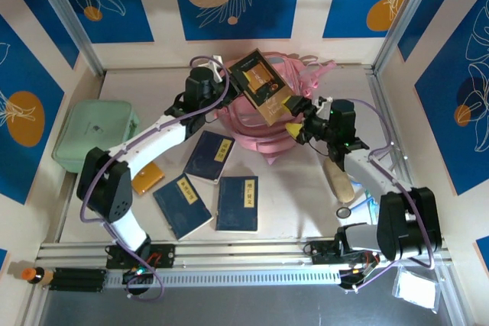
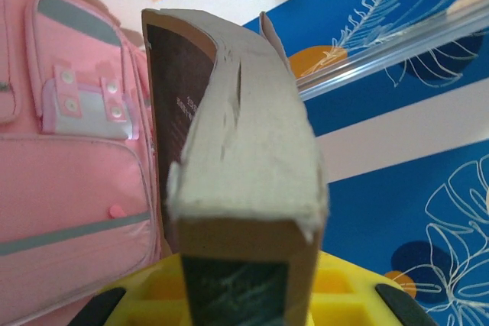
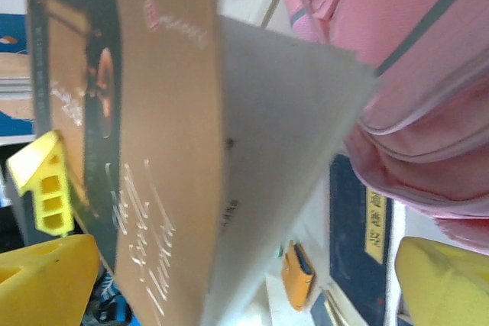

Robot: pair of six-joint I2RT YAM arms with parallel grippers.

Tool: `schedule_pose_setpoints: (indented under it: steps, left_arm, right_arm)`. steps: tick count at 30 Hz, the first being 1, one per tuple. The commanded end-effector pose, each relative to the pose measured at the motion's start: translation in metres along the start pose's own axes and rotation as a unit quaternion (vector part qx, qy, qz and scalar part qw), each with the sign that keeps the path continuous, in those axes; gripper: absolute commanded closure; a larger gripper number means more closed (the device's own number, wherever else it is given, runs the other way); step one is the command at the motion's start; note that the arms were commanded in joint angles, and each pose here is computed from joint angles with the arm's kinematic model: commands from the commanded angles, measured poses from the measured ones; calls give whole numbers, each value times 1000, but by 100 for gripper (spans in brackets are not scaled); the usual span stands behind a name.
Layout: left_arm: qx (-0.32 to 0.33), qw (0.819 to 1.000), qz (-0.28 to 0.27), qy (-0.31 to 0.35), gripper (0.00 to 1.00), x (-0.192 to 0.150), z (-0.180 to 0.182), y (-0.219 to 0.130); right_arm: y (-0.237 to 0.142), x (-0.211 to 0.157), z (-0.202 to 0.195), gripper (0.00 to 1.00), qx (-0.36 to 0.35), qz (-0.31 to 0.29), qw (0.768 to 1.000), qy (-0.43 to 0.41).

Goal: Pack the student bag

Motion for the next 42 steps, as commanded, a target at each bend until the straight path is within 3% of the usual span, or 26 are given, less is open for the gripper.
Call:
schedule_pose_setpoints:
  steps: [1, 5, 11, 25, 31, 38, 42]
  left_arm:
    - [-76, 995, -45, -50, 100, 23, -41, -8]
    - [-78, 992, -57, -85, 100, 25, -30, -11]
    - [-72, 988, -36, -130, 100, 20, -15, -2]
    - [-26, 986, -35, -163, 100, 13, 29, -4]
    - [-5, 984, -45, -173, 100, 14, 51, -11]
    - [35, 982, -42, -179, 100, 3, 86, -23]
    - [52, 985, -24, -164, 96, -6, 96, -26]
  right_arm:
    - [13, -2, 15, 1, 37, 10, 998, 47]
    - [19, -8, 0, 5, 13, -13, 994, 107]
    - [26, -4, 14, 8, 44, -26, 993, 103]
    - [36, 2, 14, 39, 50, -58, 988, 134]
    - [30, 4, 1, 47, 16, -91, 988, 124]
    - [30, 4, -5, 63, 0, -92, 991, 95]
    - [30, 4, -2, 82, -9, -85, 995, 60]
Point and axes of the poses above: each hand's point on the last joint's axis, 136 mm out from that joint toward the fingers, its own y axis out along the fingers, its own z axis along the line the jaws close on, x = y × z, the point moved 1 cm from there along -y, back along the fingers, and after that the axes turned 13 degrees about -y, right-handed, at the moved point
